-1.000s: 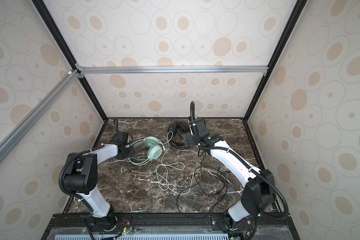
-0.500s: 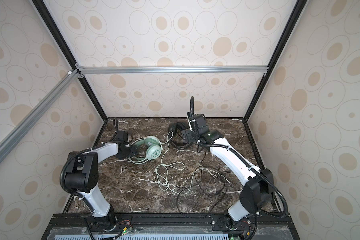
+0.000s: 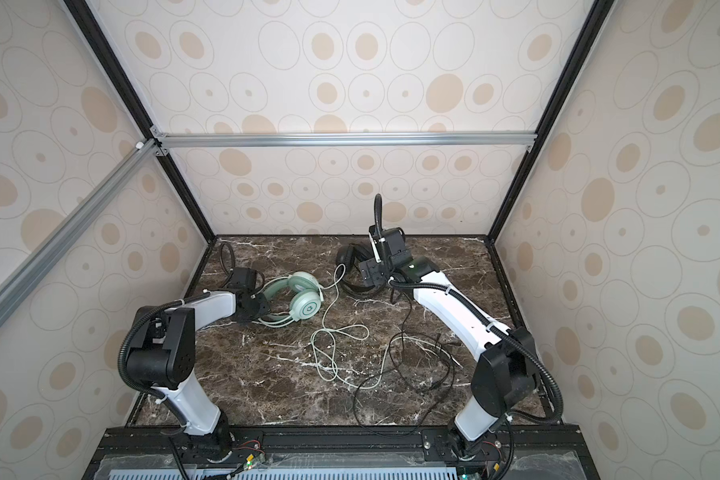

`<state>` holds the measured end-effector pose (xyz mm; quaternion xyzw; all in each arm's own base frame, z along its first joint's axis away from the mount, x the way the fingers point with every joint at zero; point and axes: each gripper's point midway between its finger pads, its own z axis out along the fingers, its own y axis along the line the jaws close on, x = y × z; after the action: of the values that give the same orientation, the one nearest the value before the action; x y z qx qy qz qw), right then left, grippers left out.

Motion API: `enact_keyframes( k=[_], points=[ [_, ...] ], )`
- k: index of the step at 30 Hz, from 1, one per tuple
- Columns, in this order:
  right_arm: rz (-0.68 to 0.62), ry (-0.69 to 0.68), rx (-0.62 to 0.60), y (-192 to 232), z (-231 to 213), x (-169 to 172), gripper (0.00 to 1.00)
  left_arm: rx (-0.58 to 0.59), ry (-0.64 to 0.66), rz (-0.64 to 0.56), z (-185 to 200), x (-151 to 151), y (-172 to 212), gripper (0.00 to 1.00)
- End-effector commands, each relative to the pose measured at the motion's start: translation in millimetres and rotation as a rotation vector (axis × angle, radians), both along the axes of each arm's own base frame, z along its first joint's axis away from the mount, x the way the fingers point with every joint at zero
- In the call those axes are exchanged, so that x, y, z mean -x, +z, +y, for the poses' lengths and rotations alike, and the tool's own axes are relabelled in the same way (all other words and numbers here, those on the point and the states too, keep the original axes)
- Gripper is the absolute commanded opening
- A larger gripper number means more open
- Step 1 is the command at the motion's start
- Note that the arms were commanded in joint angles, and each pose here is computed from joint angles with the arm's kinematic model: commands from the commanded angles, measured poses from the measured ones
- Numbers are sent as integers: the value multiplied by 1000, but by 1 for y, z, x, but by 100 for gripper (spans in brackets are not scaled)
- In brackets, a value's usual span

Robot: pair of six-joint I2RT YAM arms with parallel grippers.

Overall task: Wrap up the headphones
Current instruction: 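Close left gripper on the green headband while right gripper hovers nearby, then lift the pale green headset off the table with the left gripper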

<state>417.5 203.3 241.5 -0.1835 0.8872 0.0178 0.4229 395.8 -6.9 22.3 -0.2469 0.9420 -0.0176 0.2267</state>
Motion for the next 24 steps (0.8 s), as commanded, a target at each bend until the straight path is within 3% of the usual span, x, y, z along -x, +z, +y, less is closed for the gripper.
enact_keyframes(
  k=[1,9,13,18,24],
  points=[
    [-29,27,-11,9,4,2,100,-12,21,43,3,3,-16,42],
    [-33,25,-3,9,-1,8,98,-75,14,45,12,0,-14,14],
    [-41,151,-46,18,18,17,99,-137,-10,-4,22,-12,8,0],
    [-103,459,-136,46,55,46,100,-241,-126,-161,26,-42,73,0],
    [-83,562,-170,57,66,63,100,-247,-275,-242,12,-68,140,0]
  ],
)
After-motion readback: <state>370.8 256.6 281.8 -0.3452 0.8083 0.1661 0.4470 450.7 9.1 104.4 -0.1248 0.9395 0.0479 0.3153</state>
